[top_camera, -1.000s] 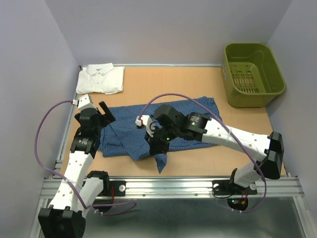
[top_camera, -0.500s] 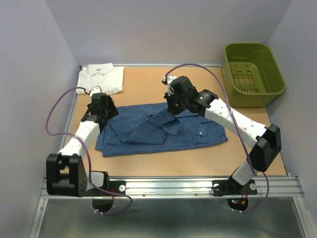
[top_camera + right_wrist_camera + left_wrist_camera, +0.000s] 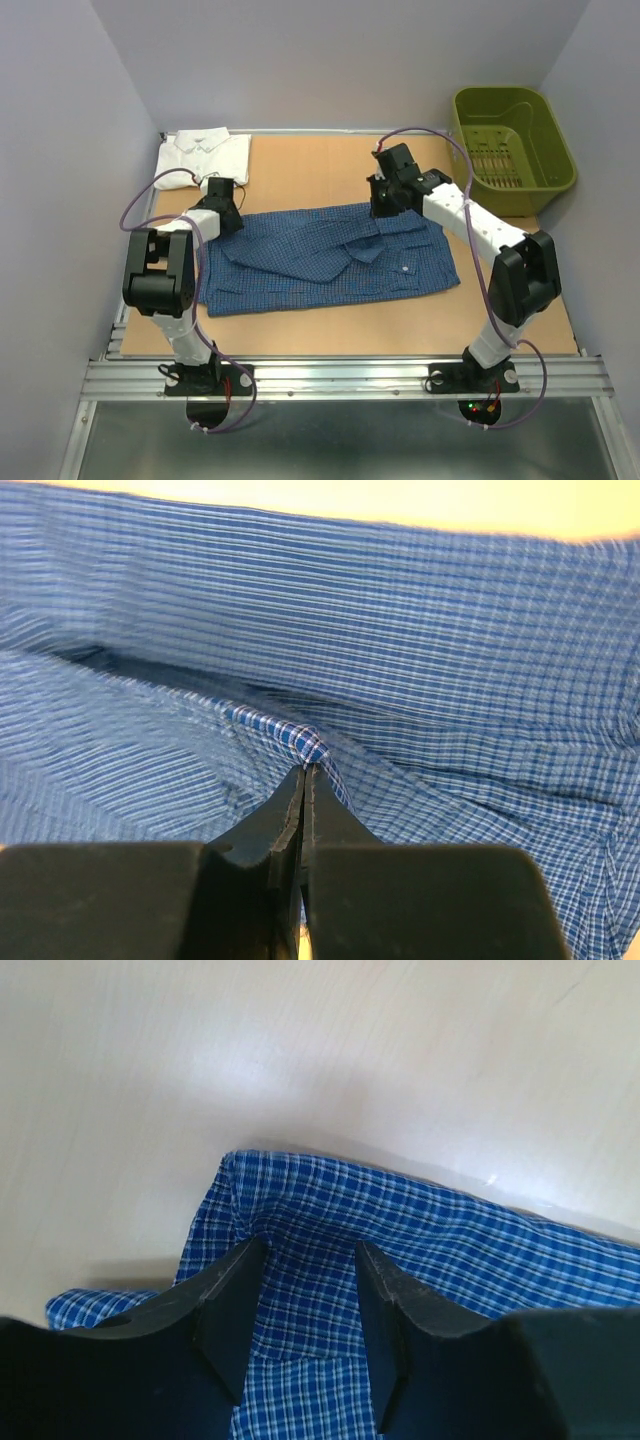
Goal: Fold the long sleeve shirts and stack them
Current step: Fold the shirt
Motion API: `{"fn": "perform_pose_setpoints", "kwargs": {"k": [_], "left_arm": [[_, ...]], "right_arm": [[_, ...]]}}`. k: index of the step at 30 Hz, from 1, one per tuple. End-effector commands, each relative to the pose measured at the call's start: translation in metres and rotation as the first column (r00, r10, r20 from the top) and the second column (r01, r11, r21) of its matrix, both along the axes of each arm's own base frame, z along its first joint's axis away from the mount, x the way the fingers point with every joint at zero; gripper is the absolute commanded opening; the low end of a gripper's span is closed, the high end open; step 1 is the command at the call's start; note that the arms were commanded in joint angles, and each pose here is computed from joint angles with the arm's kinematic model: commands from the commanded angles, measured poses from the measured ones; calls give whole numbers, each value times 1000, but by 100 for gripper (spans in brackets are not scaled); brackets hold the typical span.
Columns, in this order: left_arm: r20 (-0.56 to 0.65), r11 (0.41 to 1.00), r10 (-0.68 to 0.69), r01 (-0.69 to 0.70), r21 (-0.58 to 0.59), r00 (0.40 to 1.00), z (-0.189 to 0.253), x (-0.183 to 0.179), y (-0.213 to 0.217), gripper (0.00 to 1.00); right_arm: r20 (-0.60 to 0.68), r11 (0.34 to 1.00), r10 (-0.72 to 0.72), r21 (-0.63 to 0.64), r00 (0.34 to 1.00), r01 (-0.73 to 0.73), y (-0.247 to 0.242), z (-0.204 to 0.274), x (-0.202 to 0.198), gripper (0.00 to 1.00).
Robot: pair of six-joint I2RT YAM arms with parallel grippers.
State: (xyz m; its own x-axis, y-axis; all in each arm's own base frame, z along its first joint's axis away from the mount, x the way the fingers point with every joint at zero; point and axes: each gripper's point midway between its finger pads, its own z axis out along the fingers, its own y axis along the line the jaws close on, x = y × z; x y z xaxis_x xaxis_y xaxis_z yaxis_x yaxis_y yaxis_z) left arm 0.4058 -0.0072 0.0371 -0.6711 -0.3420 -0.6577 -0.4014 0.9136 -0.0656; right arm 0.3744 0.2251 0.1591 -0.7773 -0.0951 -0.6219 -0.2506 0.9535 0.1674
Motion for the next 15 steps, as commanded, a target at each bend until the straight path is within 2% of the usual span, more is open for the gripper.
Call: {"fn": "perform_pose_setpoints", "kwargs": {"k": [1,11,15], "left_arm": [[50,999,19,-21,28,999,12,19,4,52],[32,997,49,-51,56,998,4,16,10,52],[58,997,59,-62,56,997,14,17,12,53]], "right_arm": [[-50,994,-104,13,993,105,-20,-24,9,1],[-136,966,-259,-26,956,258,-71,-60,20,1],[-131,963,-270,-38,954,267,-72,-65,31,10]]}}
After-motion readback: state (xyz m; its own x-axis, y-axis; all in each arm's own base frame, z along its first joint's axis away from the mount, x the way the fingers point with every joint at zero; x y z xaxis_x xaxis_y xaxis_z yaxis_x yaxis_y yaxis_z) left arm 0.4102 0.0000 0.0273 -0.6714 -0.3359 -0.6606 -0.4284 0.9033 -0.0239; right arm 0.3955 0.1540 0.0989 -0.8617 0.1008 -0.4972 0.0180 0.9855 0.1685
